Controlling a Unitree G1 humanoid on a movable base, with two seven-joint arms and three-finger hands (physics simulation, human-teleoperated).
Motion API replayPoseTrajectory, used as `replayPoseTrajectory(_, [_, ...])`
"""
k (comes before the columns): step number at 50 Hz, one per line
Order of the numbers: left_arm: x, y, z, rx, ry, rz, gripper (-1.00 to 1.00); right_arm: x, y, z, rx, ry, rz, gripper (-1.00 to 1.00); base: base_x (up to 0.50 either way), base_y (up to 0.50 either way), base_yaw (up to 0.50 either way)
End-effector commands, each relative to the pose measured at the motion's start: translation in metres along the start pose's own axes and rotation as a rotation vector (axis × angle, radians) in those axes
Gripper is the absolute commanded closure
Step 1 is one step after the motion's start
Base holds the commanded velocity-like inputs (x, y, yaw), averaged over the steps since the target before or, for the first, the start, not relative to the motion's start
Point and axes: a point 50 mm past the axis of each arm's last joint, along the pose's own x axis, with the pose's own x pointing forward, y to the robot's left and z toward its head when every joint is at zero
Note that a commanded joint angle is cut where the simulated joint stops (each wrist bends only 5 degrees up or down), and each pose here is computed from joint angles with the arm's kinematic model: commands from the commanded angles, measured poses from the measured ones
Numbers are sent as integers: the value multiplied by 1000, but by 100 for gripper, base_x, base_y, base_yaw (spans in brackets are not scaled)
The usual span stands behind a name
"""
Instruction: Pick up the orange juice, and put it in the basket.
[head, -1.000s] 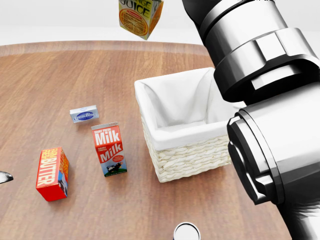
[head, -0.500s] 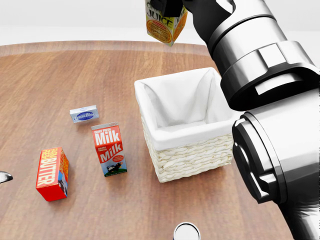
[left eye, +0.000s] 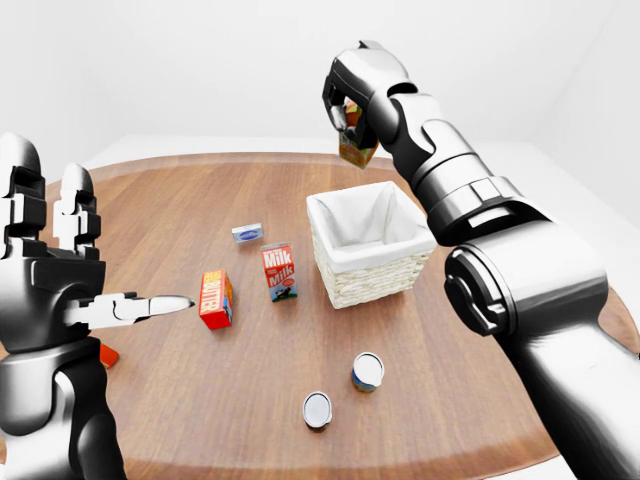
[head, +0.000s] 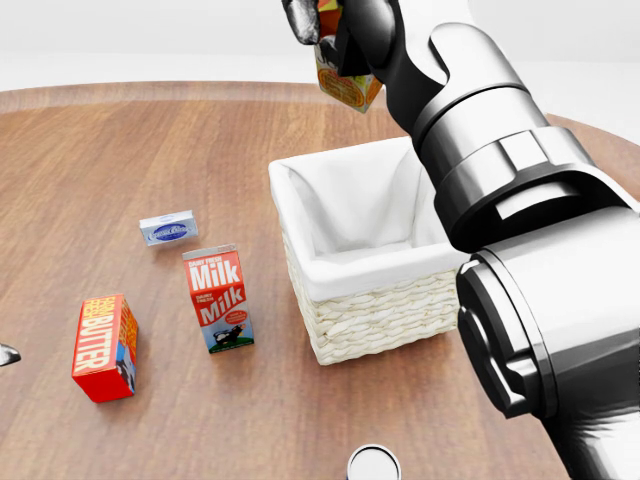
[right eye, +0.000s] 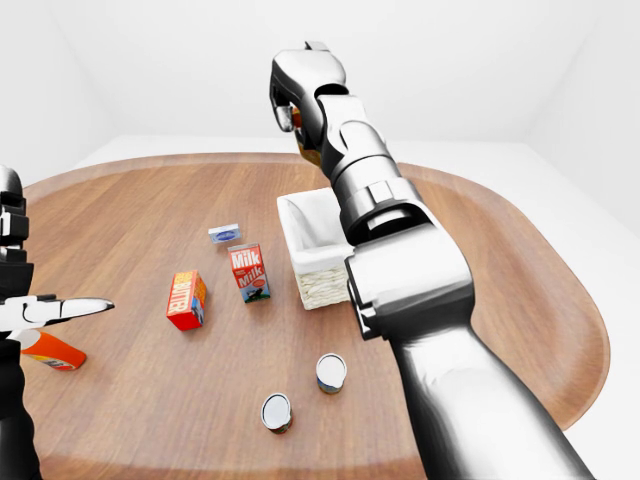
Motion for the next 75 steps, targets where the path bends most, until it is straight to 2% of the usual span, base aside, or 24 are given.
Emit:
replayPoseTrajectory(1, [0,0,0,0,-2,0,-100,-1,9,-2,-48,3,-20,100,0,0,0])
replayPoseTrajectory(24, [1,0,-2,-5,4,0,-100,-5,46,-5,-134,4,79,100,0,0,0])
replayPoseTrajectory(41, [1,0,2,-4,-10,0,-100,-8,60,-5,-216,-7,100,100,0,0,0])
replayPoseTrajectory(53, [1,-1,-6,-8,22,-2,-100,-10,68,-4,-200,-9,108,100,0,0,0])
replayPoseTrajectory(58, [1,-1,-6,-9,21,-1,-100,-9,66,-5,-148,1,96,100,0,0,0])
replayPoseTrajectory(59, [1,-1,-6,-9,23,-2,-100,-9,64,-5,-42,13,75,100,0,0,0])
replayPoseTrajectory(61, [1,-1,-7,-9,24,-2,-100,-9,64,-5,-35,14,73,100,0,0,0])
replayPoseTrajectory(63, [1,-1,-7,-10,27,-1,-100,-9,61,-5,136,38,35,100,0,0,0])
replayPoseTrajectory(67, [2,-1,-11,-11,40,-1,-100,-8,56,-10,261,65,6,100,0,0,0])
replayPoseTrajectory(73, [2,-1,-14,-14,53,-2,-100,-9,53,-17,263,113,-24,100,0,0,0])
replayPoseTrajectory(75, [2,-1,-15,-14,55,-2,-100,-9,54,-19,214,120,-24,100,0,0,0])
